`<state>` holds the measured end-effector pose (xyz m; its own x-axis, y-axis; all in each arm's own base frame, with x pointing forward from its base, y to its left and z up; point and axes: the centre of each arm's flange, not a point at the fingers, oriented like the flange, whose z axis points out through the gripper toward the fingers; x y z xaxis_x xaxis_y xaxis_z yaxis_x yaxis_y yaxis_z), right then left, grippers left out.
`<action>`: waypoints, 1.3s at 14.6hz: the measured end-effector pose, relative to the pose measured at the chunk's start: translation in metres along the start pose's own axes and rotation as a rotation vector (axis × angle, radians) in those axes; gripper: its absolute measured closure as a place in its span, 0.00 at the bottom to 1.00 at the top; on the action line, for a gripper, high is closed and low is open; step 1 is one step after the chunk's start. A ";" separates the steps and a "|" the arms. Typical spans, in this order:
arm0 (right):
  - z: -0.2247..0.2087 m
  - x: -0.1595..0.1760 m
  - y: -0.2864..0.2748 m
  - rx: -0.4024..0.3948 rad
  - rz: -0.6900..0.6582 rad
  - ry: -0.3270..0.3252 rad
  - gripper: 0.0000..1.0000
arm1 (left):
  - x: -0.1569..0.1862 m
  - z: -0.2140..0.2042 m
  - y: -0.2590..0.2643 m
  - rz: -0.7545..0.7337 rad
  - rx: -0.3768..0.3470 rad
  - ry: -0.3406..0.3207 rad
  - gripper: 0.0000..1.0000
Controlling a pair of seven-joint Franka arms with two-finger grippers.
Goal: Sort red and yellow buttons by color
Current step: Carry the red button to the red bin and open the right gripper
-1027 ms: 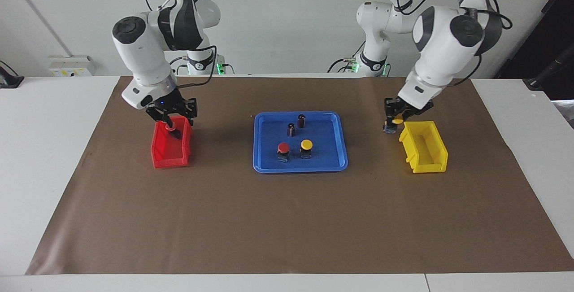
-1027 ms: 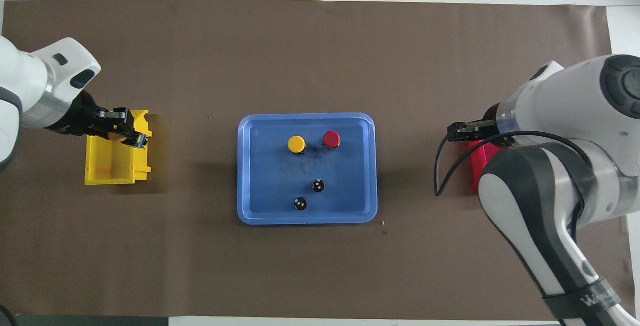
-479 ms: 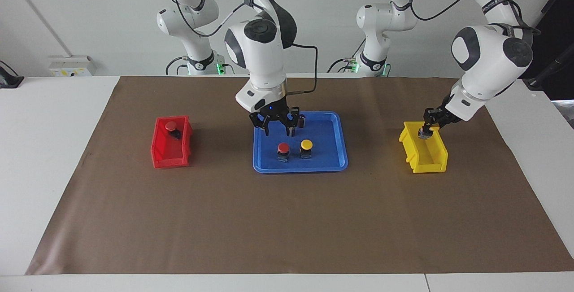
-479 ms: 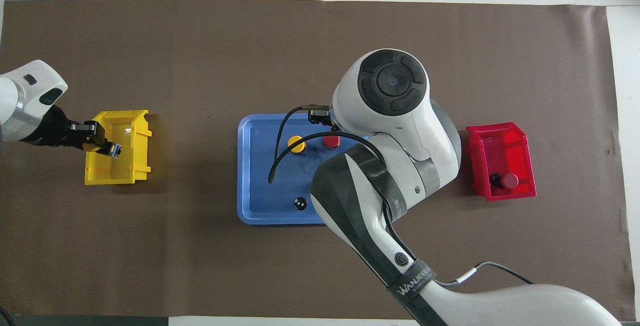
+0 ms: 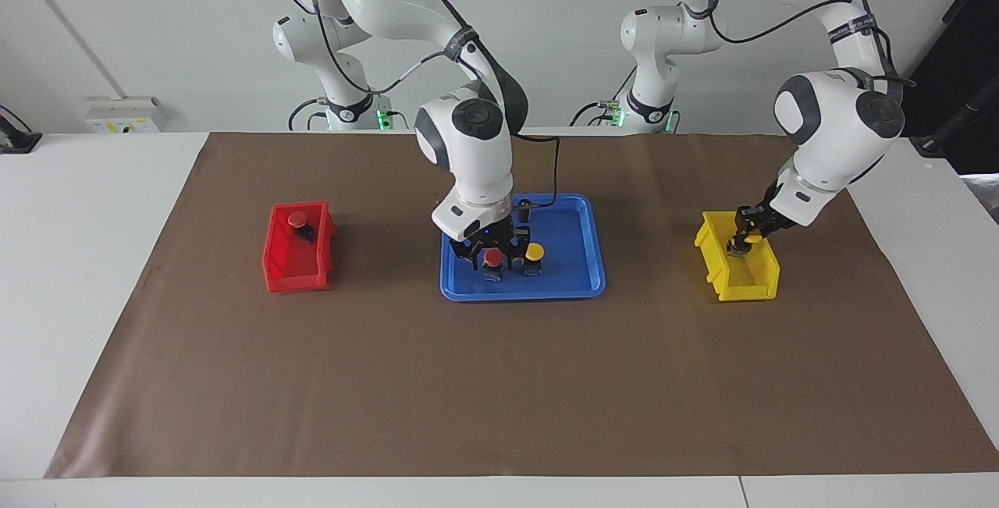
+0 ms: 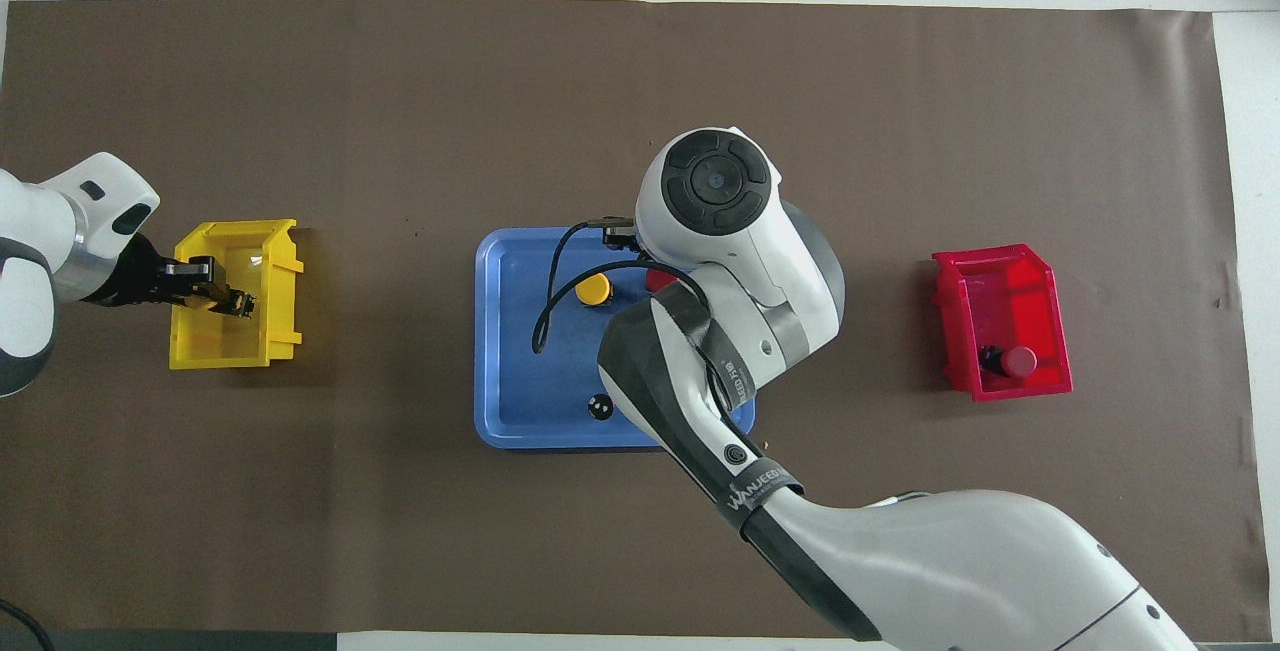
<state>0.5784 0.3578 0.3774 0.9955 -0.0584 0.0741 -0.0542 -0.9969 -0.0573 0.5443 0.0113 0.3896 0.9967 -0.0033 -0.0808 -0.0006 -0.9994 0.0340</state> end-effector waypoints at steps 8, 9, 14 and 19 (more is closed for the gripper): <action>0.035 -0.030 -0.005 -0.009 -0.032 -0.016 0.36 | -0.003 0.015 -0.001 -0.002 0.002 0.006 0.58; 0.035 -0.030 -0.004 -0.010 -0.031 -0.017 0.36 | -0.004 0.016 -0.001 -0.002 0.002 0.005 0.58; 0.031 -0.030 -0.001 -0.009 -0.027 -0.013 0.58 | -0.005 0.019 -0.001 -0.002 0.002 0.002 0.54; 0.017 -0.023 0.004 -0.011 -0.015 -0.008 0.58 | -0.006 0.022 -0.001 -0.002 0.001 -0.005 0.52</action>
<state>0.5565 0.3560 0.3587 0.9968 -0.0433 0.0669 -0.0403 -0.9981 -0.0456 0.5362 0.0116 0.3686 0.9963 -0.0012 -0.0859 0.0016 -0.9995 0.0325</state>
